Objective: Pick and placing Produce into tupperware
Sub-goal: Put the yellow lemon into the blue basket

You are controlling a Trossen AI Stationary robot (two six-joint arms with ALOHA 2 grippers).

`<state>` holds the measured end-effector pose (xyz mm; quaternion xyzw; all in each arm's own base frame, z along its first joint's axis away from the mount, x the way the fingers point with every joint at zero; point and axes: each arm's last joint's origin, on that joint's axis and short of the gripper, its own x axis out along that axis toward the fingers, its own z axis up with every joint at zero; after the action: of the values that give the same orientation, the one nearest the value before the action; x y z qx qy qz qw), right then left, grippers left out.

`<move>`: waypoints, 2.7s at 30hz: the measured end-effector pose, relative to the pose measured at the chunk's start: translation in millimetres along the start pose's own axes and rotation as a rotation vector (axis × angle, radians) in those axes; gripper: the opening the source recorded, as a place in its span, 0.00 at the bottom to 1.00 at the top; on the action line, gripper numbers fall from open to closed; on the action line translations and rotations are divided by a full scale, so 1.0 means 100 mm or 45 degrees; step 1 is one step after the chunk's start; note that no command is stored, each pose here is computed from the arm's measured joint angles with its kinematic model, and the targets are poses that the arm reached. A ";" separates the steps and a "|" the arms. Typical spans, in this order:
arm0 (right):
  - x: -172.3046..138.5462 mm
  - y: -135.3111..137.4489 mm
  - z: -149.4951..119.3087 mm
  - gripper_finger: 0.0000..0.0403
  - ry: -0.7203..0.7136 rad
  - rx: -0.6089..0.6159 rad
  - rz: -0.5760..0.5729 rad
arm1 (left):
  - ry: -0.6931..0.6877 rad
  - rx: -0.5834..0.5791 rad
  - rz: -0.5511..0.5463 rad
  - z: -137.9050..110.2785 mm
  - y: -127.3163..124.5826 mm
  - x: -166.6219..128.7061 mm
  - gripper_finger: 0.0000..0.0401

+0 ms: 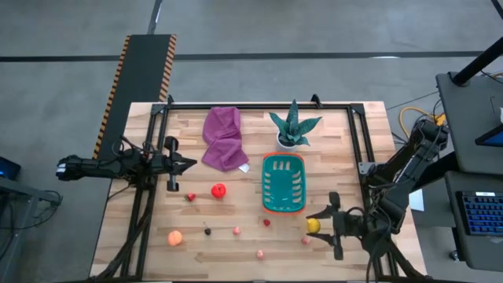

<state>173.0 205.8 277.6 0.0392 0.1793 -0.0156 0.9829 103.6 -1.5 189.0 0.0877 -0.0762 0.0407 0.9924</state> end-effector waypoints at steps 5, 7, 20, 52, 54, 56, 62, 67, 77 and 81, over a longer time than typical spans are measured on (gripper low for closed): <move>0.00 0.00 0.00 0.49 0.001 -0.012 0.000 | -0.027 -0.004 0.005 0.02 0.00 0.00 0.00; 0.00 0.00 0.00 0.48 0.001 -0.013 -0.001 | -0.027 -0.005 0.005 0.02 0.00 0.00 0.00; 0.06 -0.06 0.02 0.48 -0.018 -0.045 -0.070 | -0.025 -0.004 0.005 0.02 0.00 0.00 0.00; 0.94 -0.97 0.19 0.48 0.110 0.283 -0.444 | -0.020 -0.001 0.004 0.02 0.00 0.00 0.00; 1.00 -1.02 0.17 0.48 0.129 0.314 -0.462 | -0.019 -0.001 0.003 0.01 0.00 0.00 0.00; 1.06 -1.08 0.17 0.48 0.143 0.339 -0.481 | -0.018 -0.001 0.003 0.01 0.00 0.00 0.00; 1.22 -1.18 0.19 0.48 0.177 0.383 -0.519 | -0.015 0.000 0.003 0.01 0.00 0.00 0.00; 1.39 -1.29 0.19 0.48 0.235 0.389 -0.607 | -0.014 0.000 0.002 0.01 0.00 0.00 0.00; 1.68 -1.37 0.14 0.48 0.509 0.359 -0.829 | -0.011 0.000 0.002 0.01 0.00 0.00 0.00; 1.78 -1.35 0.11 0.48 0.581 0.319 -0.864 | -0.010 0.000 0.002 0.01 0.00 0.00 0.00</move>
<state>336.8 67.7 215.2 0.0996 0.3916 -0.3509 0.8447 103.9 -1.5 189.8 0.0879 -0.0803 0.0411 0.9920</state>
